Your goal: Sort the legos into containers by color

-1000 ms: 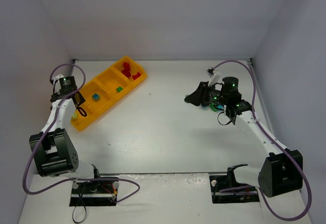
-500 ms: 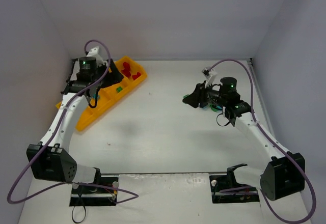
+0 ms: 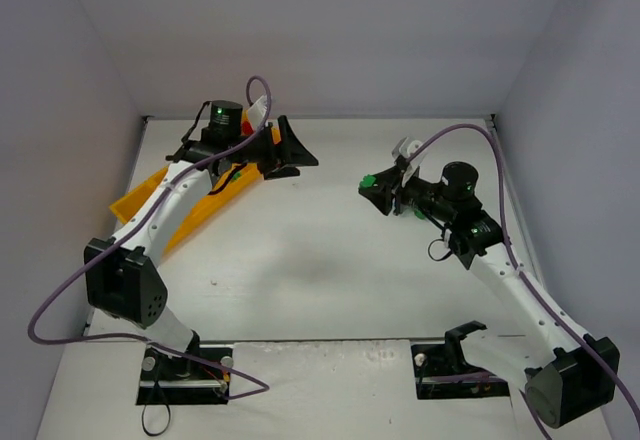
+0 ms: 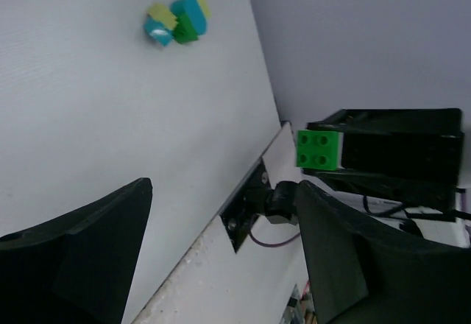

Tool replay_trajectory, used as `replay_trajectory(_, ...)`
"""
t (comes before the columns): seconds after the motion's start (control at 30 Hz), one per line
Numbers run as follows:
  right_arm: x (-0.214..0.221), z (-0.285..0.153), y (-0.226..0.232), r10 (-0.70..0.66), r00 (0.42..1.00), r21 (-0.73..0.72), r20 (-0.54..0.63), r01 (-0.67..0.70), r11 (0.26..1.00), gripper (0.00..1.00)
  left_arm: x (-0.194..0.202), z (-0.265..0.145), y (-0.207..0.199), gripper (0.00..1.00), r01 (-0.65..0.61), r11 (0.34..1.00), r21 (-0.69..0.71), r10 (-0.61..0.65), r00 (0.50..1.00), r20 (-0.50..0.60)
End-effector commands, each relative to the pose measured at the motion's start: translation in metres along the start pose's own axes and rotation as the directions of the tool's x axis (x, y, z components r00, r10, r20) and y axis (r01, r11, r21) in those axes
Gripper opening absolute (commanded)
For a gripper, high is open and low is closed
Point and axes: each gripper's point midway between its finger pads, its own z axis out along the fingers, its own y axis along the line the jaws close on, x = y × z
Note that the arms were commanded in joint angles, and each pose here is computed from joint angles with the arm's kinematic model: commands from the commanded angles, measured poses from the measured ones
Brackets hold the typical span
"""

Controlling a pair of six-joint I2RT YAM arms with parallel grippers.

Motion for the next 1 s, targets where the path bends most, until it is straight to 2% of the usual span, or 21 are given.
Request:
replay_trajectory(0.0, -0.035, 0.006, 0.006, -0.144, 0.984, -0.045, 0.108, 0.149, 0.988, 0.16, -0.005, -0.015, -0.085, 0.72, -0.112, 0.960, 0.257, 0.114, 0.993, 0.008)
replay_trajectory(0.3, -0.048, 0.014, 0.018, -0.184, 0.974, -0.091, 0.135, 0.197, 0.976, 0.17, 0.018, 0.009, -0.127, 0.73, -0.081, 0.910, 0.407, 0.134, 0.985, -0.104)
replay_trajectory(0.7, -0.050, 0.017, 0.023, -0.193, 0.971, -0.119, 0.142, 0.210, 0.970, 0.17, 0.048, 0.041, -0.126, 0.72, -0.007, 0.912, 0.410, 0.123, 0.958, -0.257)
replay_trajectory(0.83, -0.049, 0.017, 0.023, -0.196, 0.971, -0.118, 0.140, 0.213, 0.970, 0.17, 0.052, 0.044, -0.126, 0.62, 0.004, 0.910, 0.415, 0.124, 0.952, -0.280)
replay_trajectory(0.97, -0.046, 0.018, 0.022, -0.196, 0.971, -0.119, 0.135, 0.212, 0.970, 0.17, 0.053, 0.044, -0.128, 0.48, 0.009, 0.905, 0.425, 0.126, 0.949, -0.289)
